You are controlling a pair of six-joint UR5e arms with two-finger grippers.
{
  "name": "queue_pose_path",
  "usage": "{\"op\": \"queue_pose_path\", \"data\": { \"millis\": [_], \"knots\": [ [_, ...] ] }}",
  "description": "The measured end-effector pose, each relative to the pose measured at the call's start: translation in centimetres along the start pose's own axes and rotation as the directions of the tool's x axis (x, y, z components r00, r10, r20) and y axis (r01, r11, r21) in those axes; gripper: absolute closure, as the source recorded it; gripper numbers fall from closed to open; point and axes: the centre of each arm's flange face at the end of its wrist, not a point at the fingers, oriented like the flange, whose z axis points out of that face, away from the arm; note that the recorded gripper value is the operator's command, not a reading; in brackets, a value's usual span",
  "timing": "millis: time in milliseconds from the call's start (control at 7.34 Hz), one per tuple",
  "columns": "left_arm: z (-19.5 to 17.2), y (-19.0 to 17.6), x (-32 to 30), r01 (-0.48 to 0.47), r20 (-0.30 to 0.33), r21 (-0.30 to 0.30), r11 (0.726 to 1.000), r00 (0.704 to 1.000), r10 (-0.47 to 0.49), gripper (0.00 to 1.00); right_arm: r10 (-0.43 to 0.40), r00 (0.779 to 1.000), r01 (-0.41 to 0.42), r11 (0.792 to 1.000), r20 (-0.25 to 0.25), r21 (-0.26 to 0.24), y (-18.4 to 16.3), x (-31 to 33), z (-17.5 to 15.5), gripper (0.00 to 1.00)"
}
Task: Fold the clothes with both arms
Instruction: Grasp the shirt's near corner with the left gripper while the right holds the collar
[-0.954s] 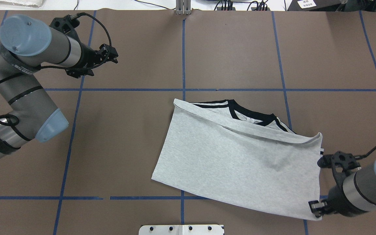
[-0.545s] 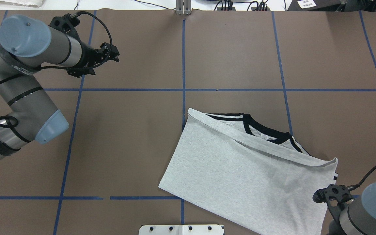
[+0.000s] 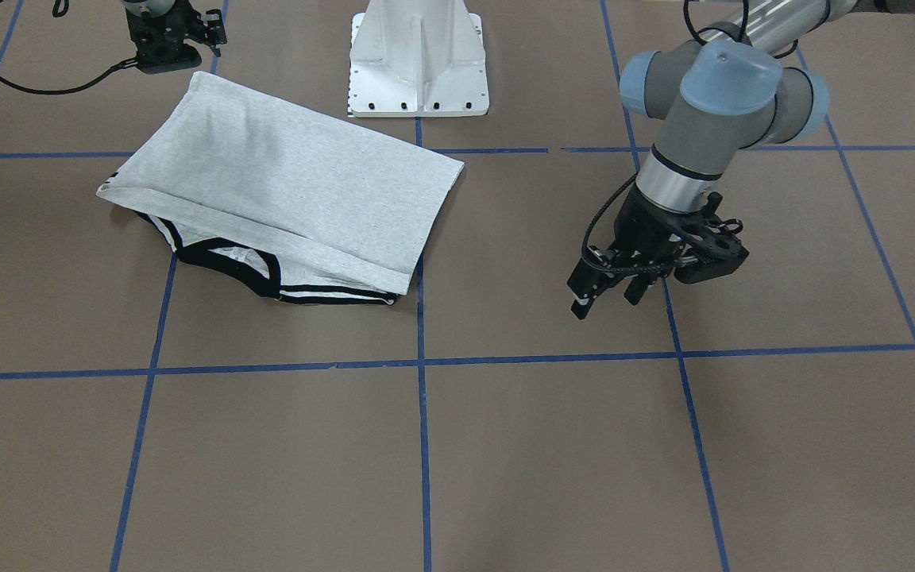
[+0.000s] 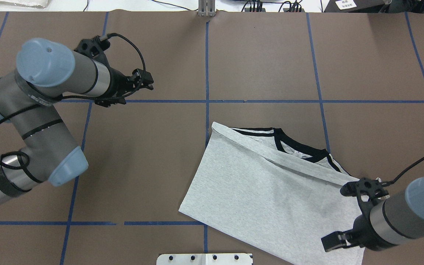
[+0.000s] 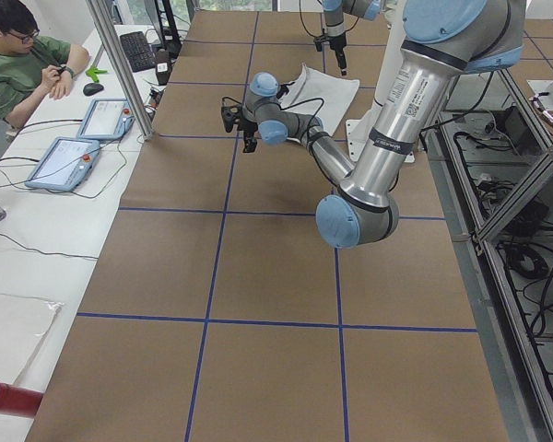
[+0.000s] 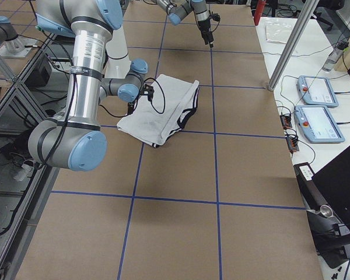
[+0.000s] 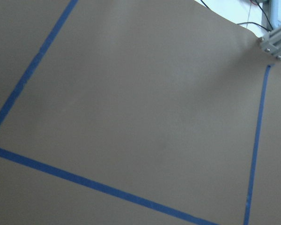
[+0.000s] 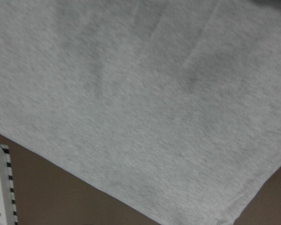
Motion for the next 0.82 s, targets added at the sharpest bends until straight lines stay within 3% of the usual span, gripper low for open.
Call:
{"op": "queue_pose_path", "data": {
  "millis": [409,818],
  "knots": [
    [2.9,15.3,1.4,0.164,0.025,-0.185,0.969,0.986,-0.162,0.01,0.081,0.992,-0.098,0.976,0.095,0.193,-6.4,0.3,-6.5,0.00],
    [5.1,23.3,0.1,0.224,0.119,-0.227,0.948,0.972,-0.201,0.04,0.100,0.988,-0.128,0.960,0.119,0.249,-9.0,0.1,-7.9,0.00]
  ]
}}
